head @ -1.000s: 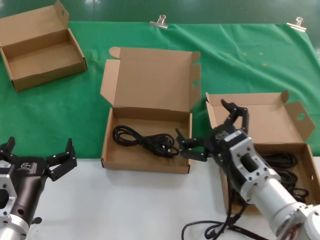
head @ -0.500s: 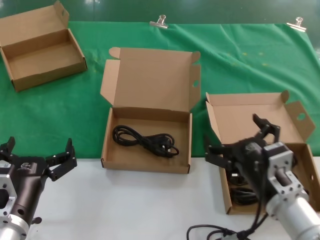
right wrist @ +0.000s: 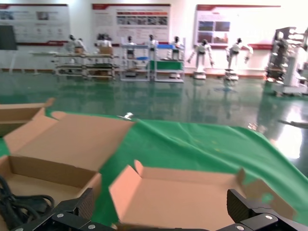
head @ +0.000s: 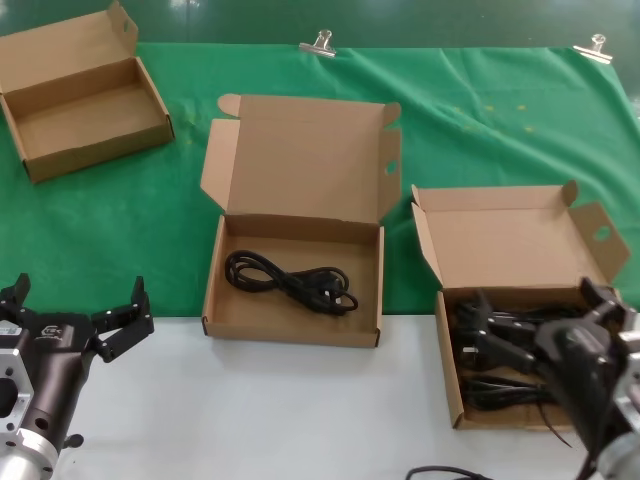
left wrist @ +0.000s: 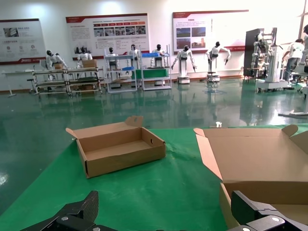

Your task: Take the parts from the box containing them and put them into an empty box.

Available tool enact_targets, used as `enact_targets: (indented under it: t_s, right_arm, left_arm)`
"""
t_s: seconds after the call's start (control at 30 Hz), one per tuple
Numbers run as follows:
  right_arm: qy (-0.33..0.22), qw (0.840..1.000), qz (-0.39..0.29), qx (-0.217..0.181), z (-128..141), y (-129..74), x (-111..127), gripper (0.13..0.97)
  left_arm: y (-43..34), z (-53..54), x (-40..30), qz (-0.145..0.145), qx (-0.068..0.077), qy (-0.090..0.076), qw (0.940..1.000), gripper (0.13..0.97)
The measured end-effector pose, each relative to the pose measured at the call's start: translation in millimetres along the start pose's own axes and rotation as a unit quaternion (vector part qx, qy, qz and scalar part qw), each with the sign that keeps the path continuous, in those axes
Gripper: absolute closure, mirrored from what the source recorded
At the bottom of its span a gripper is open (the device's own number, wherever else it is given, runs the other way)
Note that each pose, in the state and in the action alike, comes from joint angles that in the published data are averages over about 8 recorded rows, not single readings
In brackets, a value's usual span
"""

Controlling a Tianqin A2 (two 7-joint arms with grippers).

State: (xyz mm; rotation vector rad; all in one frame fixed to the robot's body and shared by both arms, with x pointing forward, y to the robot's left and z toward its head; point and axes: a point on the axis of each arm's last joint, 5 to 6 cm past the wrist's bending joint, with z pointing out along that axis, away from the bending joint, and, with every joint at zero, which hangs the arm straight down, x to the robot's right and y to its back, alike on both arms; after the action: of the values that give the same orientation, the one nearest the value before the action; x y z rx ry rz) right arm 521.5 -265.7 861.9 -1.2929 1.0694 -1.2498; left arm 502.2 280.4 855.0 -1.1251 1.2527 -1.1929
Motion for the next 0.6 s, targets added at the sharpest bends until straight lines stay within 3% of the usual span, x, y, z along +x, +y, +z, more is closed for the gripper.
enact_targets:
  t_s: [0.6]
  right_arm:
    - [0.009,1.000,0.009,-0.005,-6.7,3.5,5.8,0.130]
  left_arm:
    - [0.0,0.0,0.0,0.000,0.000,0.000,1.0000,0.132]
